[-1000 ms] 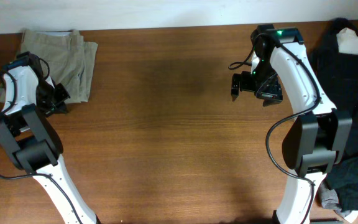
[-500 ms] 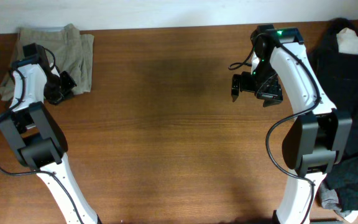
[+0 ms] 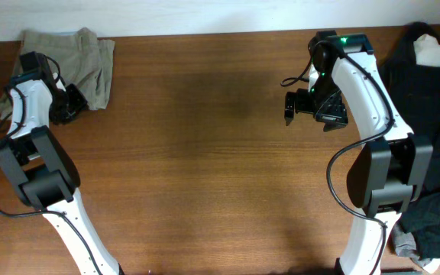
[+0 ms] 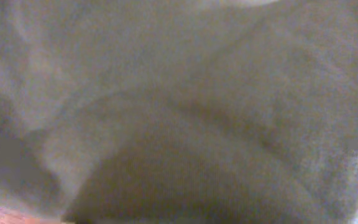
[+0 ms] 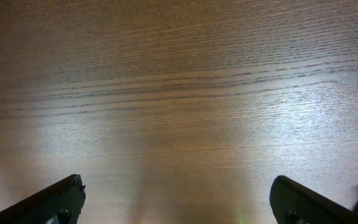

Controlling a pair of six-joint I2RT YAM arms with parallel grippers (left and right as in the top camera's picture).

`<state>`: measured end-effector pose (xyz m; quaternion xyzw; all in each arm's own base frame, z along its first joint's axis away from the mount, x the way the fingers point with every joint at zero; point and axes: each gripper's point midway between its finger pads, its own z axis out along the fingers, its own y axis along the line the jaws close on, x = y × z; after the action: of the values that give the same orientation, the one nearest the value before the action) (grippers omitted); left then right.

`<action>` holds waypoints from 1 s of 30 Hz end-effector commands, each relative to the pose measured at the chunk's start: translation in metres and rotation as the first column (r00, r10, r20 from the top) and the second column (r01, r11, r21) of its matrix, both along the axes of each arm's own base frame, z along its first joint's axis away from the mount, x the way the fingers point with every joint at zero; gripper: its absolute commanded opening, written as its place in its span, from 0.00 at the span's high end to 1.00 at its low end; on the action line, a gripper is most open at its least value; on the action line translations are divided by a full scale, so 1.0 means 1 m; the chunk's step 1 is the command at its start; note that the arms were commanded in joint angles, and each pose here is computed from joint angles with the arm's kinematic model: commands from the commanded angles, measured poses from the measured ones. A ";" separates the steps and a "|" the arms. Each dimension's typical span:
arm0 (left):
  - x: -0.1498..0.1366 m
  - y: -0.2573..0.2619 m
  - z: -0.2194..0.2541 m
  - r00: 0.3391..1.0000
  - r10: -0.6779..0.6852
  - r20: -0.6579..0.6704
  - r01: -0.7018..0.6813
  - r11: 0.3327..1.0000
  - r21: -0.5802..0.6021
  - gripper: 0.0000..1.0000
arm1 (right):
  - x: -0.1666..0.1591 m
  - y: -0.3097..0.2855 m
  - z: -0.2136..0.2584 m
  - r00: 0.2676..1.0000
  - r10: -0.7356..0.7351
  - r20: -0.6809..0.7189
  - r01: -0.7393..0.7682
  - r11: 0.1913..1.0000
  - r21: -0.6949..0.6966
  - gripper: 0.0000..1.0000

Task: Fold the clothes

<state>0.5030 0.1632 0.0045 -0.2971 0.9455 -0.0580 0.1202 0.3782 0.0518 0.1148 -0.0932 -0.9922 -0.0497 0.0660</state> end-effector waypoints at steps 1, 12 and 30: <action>-0.017 0.000 -0.023 0.996 -0.014 -0.087 0.013 1.000 -0.017 0.59 | 0.003 -0.001 0.009 0.999 -0.022 0.029 0.022 1.000 0.003 0.01; -0.029 -0.015 0.106 0.996 -0.009 -0.092 0.006 0.999 -0.042 0.30 | -0.009 -0.002 0.076 0.980 -0.032 0.198 0.029 0.999 0.018 0.01; -0.171 -0.137 0.321 0.936 -0.251 0.247 0.224 0.966 0.133 0.28 | -0.201 -0.036 0.164 0.785 0.020 0.619 0.078 0.988 -0.130 0.01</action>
<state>0.3515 0.0496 0.3253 -0.2068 0.9510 -0.0707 0.2186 0.1861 0.0301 0.2908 -0.0692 -0.9725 -0.0208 -0.2216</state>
